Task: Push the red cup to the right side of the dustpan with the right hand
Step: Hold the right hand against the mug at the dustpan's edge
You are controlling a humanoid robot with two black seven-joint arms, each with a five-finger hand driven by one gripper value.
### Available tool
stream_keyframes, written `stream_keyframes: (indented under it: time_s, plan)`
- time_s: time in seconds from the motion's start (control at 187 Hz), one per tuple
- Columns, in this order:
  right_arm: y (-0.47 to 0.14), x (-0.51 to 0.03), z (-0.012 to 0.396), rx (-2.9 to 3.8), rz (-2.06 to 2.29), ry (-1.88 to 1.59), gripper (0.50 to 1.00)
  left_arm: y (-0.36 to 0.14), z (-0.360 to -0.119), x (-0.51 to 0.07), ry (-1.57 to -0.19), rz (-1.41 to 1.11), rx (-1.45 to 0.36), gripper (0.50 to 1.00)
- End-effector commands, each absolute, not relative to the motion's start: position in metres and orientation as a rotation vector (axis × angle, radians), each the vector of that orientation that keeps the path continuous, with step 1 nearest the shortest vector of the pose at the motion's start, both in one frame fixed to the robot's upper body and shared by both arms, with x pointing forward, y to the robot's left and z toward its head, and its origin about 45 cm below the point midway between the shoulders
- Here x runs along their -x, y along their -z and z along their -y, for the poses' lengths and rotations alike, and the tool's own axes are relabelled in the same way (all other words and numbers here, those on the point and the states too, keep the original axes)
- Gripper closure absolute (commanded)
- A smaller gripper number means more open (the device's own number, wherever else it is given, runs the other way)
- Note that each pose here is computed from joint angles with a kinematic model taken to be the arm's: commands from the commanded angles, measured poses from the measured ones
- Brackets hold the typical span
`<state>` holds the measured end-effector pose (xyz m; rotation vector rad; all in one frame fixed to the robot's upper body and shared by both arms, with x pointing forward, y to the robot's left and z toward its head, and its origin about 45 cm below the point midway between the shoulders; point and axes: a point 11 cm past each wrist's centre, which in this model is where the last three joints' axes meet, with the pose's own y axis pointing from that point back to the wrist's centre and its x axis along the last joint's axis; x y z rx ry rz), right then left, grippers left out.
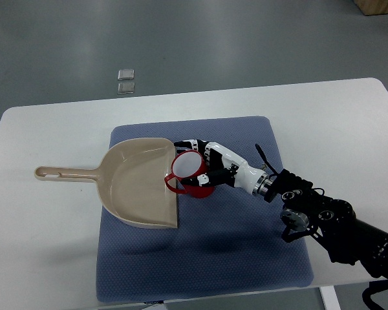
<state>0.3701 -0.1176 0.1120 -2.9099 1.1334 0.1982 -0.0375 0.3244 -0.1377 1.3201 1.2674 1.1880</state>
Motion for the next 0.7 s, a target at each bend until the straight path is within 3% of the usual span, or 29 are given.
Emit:
stream_keyframes:
  time_s: [0.0, 0.694]
  plan:
    - [-0.1119, -0.3703, 0.1177, 2.909, -1.139, -0.198, 0.564, 0.1377, -0.3249, 0.0375, -1.190, -1.266, -1.322, 0.500]
    - [-0.1162, -0.3709, 0.1151, 2.896, -1.118, -0.200, 0.564, 0.1377, -0.3248, 0.0375, -1.189, -1.267, -1.321, 0.500]
